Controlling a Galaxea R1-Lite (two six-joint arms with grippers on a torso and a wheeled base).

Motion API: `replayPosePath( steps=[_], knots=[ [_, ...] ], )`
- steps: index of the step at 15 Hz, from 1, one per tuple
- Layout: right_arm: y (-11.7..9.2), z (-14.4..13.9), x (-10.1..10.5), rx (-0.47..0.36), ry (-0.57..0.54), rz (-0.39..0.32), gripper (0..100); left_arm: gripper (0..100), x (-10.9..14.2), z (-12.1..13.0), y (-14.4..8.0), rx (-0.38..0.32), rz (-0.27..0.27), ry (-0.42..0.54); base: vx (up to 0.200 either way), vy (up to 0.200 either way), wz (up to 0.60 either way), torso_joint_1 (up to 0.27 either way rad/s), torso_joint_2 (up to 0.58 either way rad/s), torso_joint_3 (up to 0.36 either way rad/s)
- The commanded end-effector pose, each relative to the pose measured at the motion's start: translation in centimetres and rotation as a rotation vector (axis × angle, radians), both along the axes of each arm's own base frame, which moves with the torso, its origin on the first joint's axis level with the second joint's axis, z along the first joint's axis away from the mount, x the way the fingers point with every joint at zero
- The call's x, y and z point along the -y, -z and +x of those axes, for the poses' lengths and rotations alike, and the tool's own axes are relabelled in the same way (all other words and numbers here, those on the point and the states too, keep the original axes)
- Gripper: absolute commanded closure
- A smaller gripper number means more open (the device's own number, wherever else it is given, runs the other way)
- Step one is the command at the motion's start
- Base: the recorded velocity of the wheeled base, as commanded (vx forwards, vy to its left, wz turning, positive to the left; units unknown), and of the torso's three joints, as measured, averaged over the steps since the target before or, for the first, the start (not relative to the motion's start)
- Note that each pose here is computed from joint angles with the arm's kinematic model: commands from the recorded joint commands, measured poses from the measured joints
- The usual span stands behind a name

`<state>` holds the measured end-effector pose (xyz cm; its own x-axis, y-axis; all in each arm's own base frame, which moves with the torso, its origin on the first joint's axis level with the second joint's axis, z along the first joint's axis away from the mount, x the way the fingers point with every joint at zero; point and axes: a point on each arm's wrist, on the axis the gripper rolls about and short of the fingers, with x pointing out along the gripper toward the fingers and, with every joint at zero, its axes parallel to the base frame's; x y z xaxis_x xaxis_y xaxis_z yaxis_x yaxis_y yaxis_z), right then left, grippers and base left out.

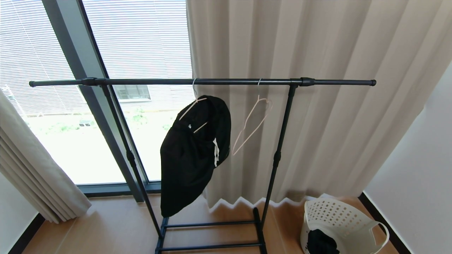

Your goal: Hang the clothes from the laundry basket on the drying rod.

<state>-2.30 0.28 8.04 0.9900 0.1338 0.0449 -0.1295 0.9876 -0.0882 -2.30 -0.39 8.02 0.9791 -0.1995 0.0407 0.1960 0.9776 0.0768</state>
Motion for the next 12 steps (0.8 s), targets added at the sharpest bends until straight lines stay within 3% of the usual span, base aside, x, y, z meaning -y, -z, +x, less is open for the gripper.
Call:
replayPosePath(
  steps=[1, 12],
  knots=[
    [-0.01, 0.01, 0.0, -0.001, -0.001, 0.0, 0, 0, 0.0, 0.01, -0.01, -0.002, 0.0, 0.0, 0.0, 0.0, 0.0, -0.144, 0.32, 0.173],
    [0.0, -0.02, 0.0, 0.002, -0.001, 0.0, 0, 0, 0.0, 0.01, -0.01, -0.002, -0.002, 0.0, 0.0, 0.0, 0.0, -0.153, 0.36, 0.201]
  ],
)
